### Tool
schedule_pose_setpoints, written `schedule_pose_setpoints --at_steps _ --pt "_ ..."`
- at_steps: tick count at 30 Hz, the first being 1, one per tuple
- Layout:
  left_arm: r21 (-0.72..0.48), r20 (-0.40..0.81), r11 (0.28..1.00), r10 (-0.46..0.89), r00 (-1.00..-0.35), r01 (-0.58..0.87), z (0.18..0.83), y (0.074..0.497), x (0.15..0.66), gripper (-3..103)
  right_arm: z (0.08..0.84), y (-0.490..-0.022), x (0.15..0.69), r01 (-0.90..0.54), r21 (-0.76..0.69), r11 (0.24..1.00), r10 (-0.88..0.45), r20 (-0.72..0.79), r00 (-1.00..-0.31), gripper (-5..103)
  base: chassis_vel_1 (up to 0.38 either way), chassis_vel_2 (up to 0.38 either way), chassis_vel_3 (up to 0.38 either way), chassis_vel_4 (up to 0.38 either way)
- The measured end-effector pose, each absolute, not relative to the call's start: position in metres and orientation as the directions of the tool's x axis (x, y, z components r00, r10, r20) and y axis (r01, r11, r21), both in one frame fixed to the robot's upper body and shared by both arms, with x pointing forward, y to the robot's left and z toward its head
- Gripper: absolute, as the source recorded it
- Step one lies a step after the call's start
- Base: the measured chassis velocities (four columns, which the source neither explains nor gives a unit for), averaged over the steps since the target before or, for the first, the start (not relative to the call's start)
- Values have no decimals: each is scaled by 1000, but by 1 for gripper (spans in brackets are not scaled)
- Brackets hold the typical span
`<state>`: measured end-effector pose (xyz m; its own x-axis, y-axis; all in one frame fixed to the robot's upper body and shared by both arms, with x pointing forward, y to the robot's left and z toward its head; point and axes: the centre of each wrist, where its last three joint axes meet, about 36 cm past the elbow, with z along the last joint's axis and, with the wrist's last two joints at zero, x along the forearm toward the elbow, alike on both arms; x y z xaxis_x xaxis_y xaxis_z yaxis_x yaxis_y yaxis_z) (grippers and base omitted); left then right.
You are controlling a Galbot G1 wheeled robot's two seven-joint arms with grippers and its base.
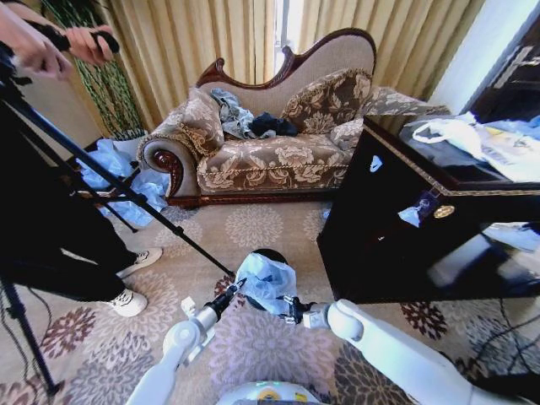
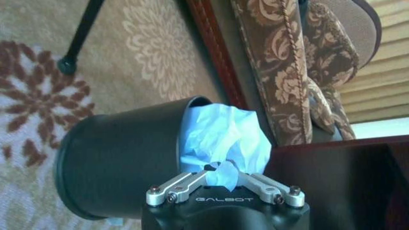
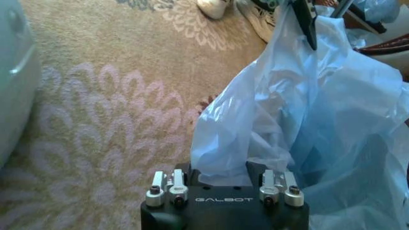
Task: Place a garbage bag over the trash bin.
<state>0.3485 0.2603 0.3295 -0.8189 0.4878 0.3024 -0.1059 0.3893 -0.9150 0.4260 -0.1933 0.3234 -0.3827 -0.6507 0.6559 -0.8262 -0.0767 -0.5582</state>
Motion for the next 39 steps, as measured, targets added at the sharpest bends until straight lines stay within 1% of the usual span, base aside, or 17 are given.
schedule_pose_setpoints --at_steps 9,19,29,33,39 --pt "-903 325 409 457 -828 -129 319 268 351 0 309 -183 440 -815 -577 -58 -636 650 -415 58 0 0 0 0" --pt "-895 338 422 427 -839 -145 309 276 366 0 312 -193 456 -795 -603 -60 -602 657 -454 60 0 0 0 0" --pt "-889 345 431 409 -845 -155 302 273 374 0 317 -212 454 -785 -614 -82 -570 675 -468 61 0 0 0 0" --pt "-890 337 430 402 -851 -150 303 269 380 0 317 -224 452 -774 -624 -106 -555 683 -475 61 0 0 0 0" --pt "-887 343 436 395 -852 -155 298 264 385 0 311 -231 449 -777 -620 -111 -540 694 -476 61 0 0 0 0"
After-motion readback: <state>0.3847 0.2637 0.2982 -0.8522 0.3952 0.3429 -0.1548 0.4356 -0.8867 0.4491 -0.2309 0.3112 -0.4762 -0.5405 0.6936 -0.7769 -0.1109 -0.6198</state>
